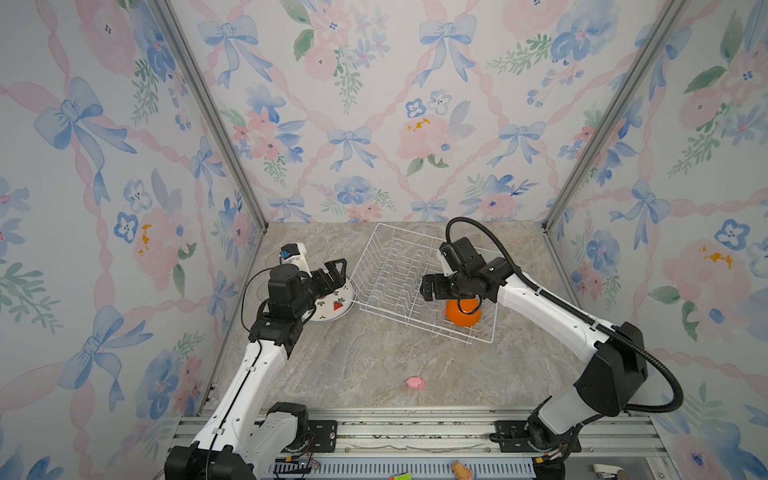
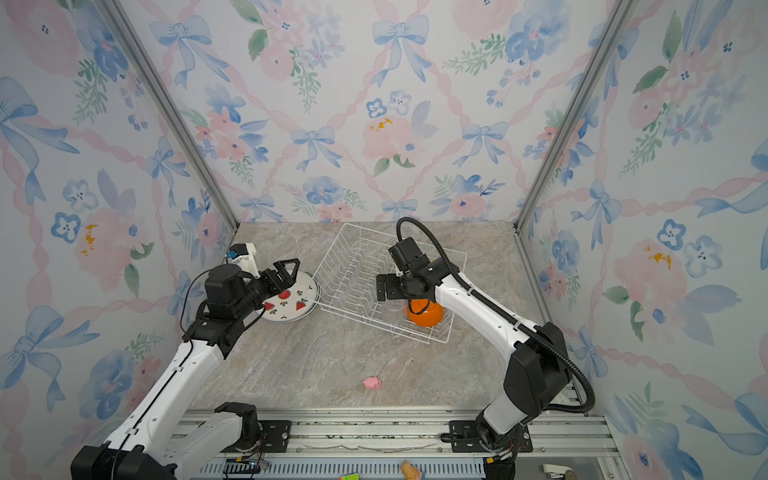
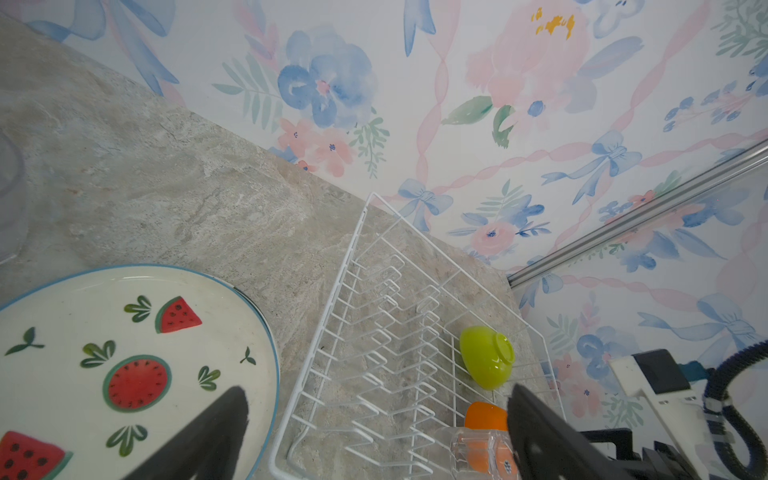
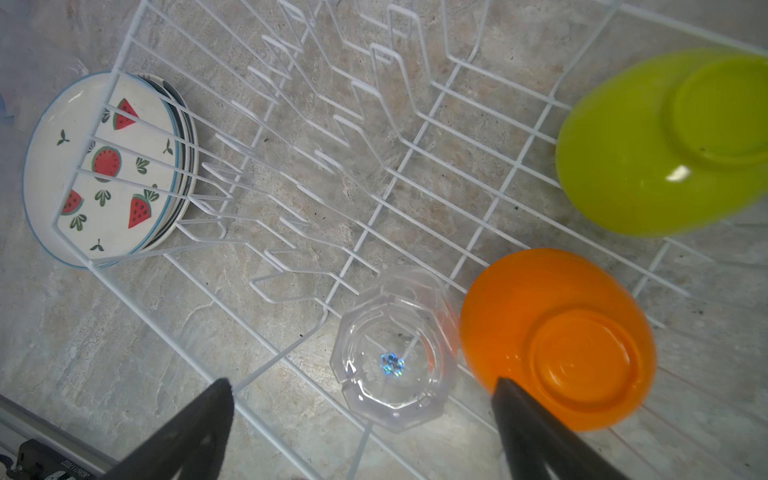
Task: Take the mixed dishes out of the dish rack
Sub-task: 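Grasp the clear cup beside the orange bowl with the right gripper while the left returns, then lift the clear cup from the rack with the right gripper while the left approaches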
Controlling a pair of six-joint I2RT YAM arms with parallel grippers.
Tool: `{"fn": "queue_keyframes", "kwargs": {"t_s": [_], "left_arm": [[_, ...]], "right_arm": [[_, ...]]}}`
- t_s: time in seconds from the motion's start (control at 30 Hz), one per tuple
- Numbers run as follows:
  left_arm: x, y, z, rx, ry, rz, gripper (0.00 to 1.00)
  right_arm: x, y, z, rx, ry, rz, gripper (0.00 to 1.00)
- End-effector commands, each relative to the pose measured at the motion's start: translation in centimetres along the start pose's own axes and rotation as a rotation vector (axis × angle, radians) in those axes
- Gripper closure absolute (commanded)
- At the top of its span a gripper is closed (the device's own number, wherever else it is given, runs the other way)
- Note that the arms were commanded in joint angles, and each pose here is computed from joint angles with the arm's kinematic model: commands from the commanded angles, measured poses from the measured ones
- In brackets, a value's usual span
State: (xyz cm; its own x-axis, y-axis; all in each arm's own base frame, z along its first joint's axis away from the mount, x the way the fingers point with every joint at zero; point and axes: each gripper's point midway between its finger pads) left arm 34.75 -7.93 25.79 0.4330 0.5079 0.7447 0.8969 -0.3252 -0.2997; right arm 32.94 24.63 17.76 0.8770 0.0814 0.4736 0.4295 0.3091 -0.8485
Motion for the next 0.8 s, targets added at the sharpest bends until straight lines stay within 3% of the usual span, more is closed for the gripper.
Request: {"fn": "queue_keyframes", "kwargs": {"t_s": [0.0, 0.33, 0.63, 0.77], "left_arm": [[-0.4, 0.3, 0.1, -0.006, -0.019, -0.013, 0.02], [-1.1, 1.5, -0.3, -0.018, -0.024, 0.01, 0.02], [-1.3, 2.4, -0.5, -0.029, -0.03, 0.016, 0.02], [-1.5, 2.5, -0.4, -0.025, -0.033, 0.022, 0.02]], "right_arm": [[-1.0, 0.5, -0.2, -0.052, -0.013, 0.043, 0.01], [-3.0, 3.3, -0.2, -0.151, -0.094, 0.126, 0.18], [-3.1, 4.8, -0.9, -0.208, -0.116, 0.149, 0.23], [-3.1, 4.8, -1.0, -0.207, -0.11, 0.153, 0.31]]}}
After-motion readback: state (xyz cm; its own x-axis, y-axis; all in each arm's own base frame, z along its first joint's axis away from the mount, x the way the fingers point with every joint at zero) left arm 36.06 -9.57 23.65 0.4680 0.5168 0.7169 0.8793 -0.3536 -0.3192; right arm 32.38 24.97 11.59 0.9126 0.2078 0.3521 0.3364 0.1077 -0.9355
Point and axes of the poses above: each gripper's point midway between its finger pads, its own y axis out along the fingers, its own z axis along the line the jaws close on, x = y × z, and after that the axes turned 1 degree about y, right-handed
